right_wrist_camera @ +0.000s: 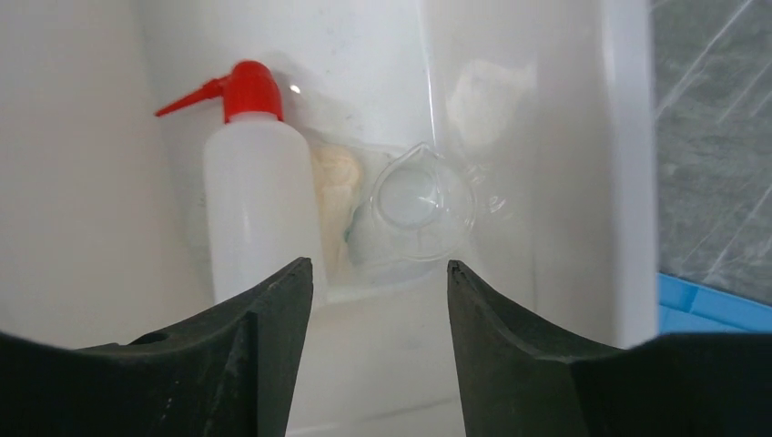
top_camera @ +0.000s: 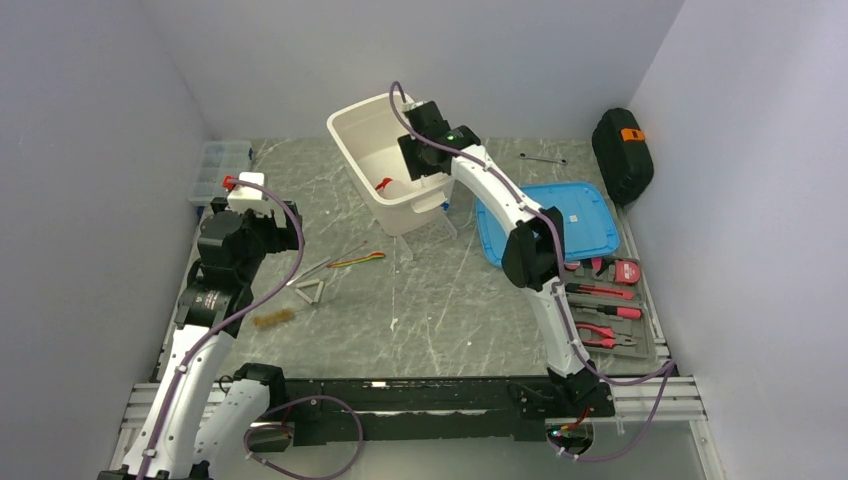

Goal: Organize the chemistry lab equipment

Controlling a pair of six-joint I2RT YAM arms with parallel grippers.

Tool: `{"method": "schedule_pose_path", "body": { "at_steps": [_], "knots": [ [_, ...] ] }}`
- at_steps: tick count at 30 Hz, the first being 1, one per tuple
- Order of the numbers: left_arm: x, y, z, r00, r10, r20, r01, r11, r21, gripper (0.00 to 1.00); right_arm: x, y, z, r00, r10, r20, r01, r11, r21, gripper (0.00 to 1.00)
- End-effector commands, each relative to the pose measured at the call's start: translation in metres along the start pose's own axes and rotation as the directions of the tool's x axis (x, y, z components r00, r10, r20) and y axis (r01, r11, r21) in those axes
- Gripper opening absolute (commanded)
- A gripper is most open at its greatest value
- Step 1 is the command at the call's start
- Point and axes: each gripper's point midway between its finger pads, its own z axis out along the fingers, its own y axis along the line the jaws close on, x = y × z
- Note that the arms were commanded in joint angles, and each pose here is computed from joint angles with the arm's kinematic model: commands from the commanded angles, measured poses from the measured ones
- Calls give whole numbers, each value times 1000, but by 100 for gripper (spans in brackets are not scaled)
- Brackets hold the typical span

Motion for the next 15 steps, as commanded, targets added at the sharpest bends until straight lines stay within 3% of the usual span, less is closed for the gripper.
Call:
{"method": "schedule_pose_path", "body": {
  "at_steps": [1,6,15],
  "knots": [
    [-12,-1,0,999,15,42,-16,1000,5,99,-72,-6,-75,973,23,231,-20,1000,-19,60],
    [-7,-9,5,999,33,35,-35,998,51,99,-89,-1,-104,952,9,306,-8,1000,-3,69],
    [33,-23,34,984,66,-165,-44,990,131,99,-87,10,-168,903,119,413,-78,990,-117,72]
  ]
}}
